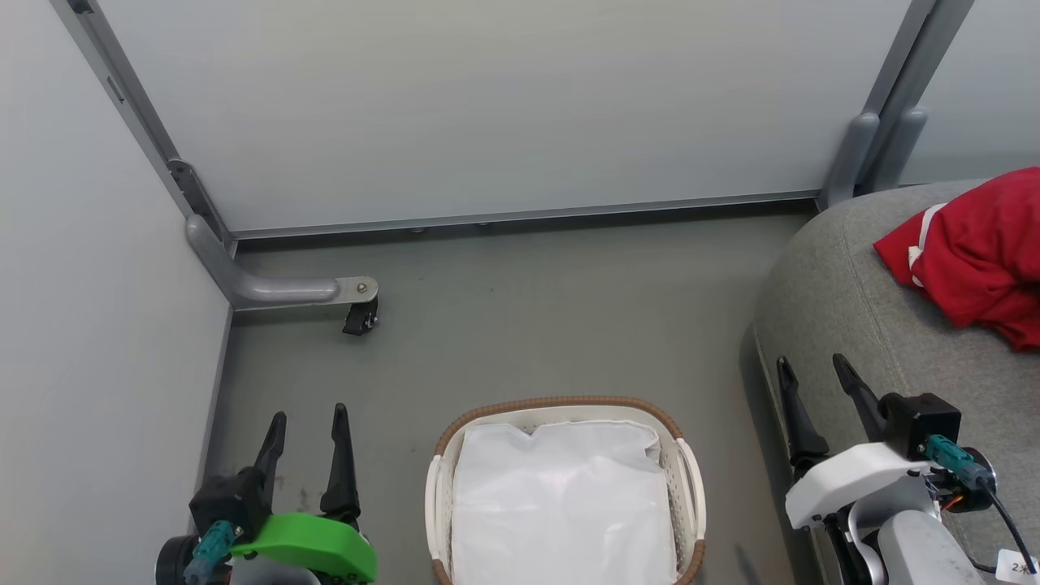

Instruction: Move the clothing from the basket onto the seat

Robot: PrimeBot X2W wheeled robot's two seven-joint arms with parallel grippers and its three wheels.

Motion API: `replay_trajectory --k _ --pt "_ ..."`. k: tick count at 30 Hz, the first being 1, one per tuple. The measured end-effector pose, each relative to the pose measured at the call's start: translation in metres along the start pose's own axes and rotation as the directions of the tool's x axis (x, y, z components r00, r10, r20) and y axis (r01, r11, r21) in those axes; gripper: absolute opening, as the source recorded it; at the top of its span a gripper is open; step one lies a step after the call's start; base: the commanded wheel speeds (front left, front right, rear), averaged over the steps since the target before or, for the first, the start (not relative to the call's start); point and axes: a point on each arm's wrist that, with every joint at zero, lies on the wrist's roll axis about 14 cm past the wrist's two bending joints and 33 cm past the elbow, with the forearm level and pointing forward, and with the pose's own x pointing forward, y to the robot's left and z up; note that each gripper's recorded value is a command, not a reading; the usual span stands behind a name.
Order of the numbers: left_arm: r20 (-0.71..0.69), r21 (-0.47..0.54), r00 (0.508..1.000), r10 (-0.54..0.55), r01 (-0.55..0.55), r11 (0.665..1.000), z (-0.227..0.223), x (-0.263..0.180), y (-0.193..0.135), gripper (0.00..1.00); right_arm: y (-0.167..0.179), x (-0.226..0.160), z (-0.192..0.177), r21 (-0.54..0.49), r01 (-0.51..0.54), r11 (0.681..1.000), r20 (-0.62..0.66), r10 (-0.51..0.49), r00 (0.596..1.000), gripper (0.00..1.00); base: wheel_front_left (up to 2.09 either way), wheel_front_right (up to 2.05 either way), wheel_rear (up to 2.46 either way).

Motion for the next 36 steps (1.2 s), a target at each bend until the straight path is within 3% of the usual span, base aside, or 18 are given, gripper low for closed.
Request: replay_trajectory --k 12,13,18,24,36 --pt "-0.008 -0.008 1.0 0.008 -0.009 1.0 -0.003 0.0 0.003 1.0 0.003 0.002 0.005 0.005 -0.01 1.0 0.019 0.01 1.0 1.0 0.0 0.0 0.0" --pt "-0.006 -0.013 1.0 0.009 -0.009 1.0 -0.002 0.0 0.003 0.0 0.004 0.002 0.006 0.004 -0.011 1.0 0.02 0.011 1.0 0.0 0.0 0.0 0.0" --pt "-0.056 -0.016 0.998 0.024 -0.025 1.0 -0.018 -0.007 0.007 0.0 0.002 -0.007 -0.016 0.021 0.005 1.0 -0.046 -0.004 0.999 0.0 0.0 0.0 0.0" --pt "-0.08 -0.108 0.995 0.06 -0.068 0.992 -0.021 -0.008 0.014 0.0 -0.005 -0.01 -0.021 0.117 0.046 0.992 -0.072 -0.038 0.997 0.0 0.0 0.0 0.0" --pt "-0.092 -0.298 0.991 0.099 -0.122 0.947 -0.016 -0.006 0.024 0.0 -0.012 -0.009 -0.013 0.32 0.096 0.943 -0.065 -0.079 0.995 0.0 0.0 0.0 0.0"
